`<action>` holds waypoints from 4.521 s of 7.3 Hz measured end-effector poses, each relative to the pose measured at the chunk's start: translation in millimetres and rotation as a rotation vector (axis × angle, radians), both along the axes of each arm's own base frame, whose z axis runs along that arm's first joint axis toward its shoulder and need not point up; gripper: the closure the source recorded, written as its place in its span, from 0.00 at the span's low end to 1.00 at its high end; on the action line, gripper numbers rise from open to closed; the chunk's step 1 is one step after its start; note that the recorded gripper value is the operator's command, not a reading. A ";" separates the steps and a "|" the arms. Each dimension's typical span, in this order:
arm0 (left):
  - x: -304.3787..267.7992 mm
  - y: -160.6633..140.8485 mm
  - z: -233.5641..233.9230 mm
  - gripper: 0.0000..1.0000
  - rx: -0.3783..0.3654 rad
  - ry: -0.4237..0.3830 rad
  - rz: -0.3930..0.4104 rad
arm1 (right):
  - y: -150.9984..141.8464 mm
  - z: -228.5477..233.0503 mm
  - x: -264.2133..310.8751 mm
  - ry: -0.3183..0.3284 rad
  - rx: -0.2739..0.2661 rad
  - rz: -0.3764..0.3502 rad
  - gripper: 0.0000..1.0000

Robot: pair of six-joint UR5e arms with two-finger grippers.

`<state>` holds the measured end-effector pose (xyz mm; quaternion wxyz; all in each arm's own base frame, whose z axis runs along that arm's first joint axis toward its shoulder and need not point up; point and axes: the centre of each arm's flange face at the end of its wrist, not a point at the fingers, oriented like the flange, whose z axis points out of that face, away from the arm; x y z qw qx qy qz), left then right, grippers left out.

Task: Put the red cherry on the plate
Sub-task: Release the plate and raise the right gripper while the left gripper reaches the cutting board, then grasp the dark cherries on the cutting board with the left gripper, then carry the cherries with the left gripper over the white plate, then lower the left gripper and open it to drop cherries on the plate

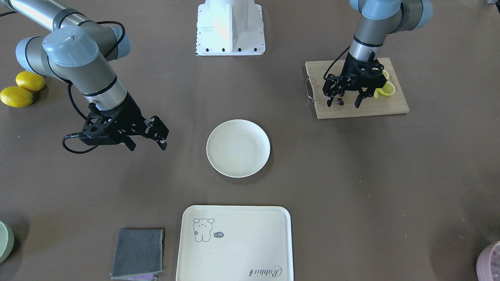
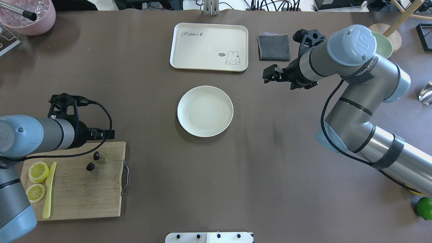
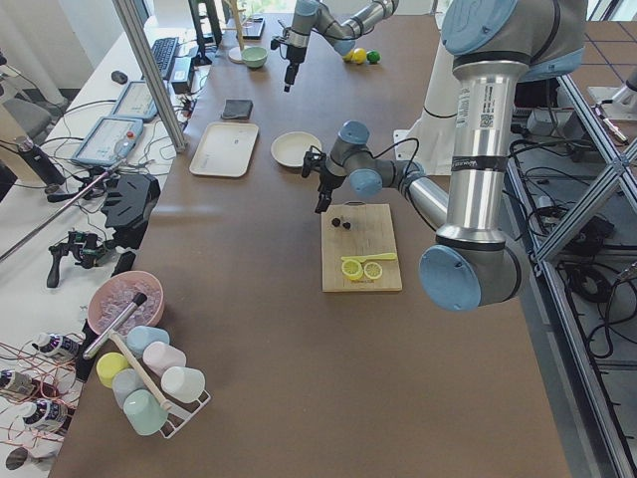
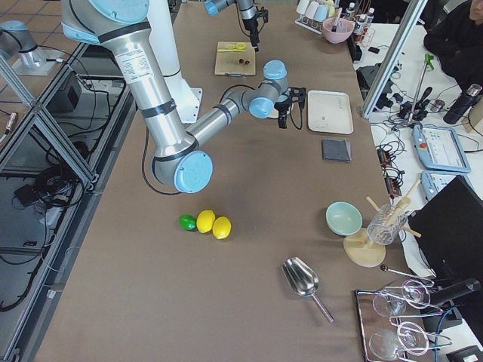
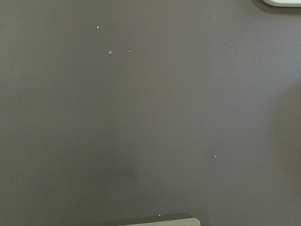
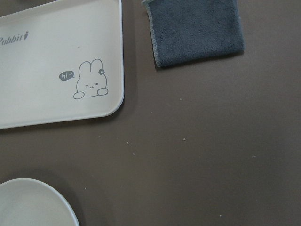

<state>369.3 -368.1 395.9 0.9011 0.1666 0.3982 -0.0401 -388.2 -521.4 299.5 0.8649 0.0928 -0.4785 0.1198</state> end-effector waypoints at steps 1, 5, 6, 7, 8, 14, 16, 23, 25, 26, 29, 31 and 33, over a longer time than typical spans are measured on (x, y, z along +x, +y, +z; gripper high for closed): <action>3.4 5.5 9.9 0.07 -0.004 -0.008 0.013 | -0.6 0.3 0.8 0.000 -0.002 0.003 0.00; 11.7 30.0 31.0 0.19 -0.014 -0.045 0.052 | -3.8 1.9 1.9 0.006 -0.004 0.013 0.00; 15.4 35.4 33.4 0.19 -0.009 -0.053 0.055 | -4.4 1.8 2.3 0.006 -0.004 0.015 0.00; 18.2 40.8 35.3 0.26 -0.006 -0.059 0.062 | -4.7 1.7 2.5 0.006 -0.004 0.016 0.00; 20.2 44.4 35.5 0.39 -0.004 -0.060 0.067 | -5.1 1.8 3.0 0.006 -0.004 0.017 0.00; 22.4 47.0 36.5 1.00 0.015 -0.071 0.052 | -3.7 -2.7 5.7 -0.006 -0.005 0.027 0.00; 10.7 43.2 17.9 1.00 0.029 -0.037 0.041 | -1.3 -8.4 7.9 -0.016 -0.002 0.028 0.00; 93.3 -81.7 -152.7 1.00 0.046 0.081 -0.063 | 1.6 -12.5 8.5 -0.026 -0.001 0.020 0.00; 128.7 -95.0 -187.3 1.00 0.007 0.122 -0.092 | 1.5 -11.9 8.8 -0.025 -0.002 0.021 0.00; 149.9 -96.7 -204.4 1.00 -0.017 0.144 -0.102 | 1.1 -11.7 9.4 -0.025 -0.002 0.022 0.00; 200.3 -90.9 -219.2 1.00 -0.045 0.182 -0.101 | 1.2 -12.6 11.9 -0.027 0.000 0.024 0.00; 223.5 -91.0 -210.2 0.03 -0.039 0.200 -0.130 | 4.7 -14.7 16.3 -0.032 0.005 0.025 0.00; 227.0 -93.3 -206.5 0.03 -0.034 0.204 -0.143 | 6.4 -15.8 18.1 -0.035 0.008 0.025 0.00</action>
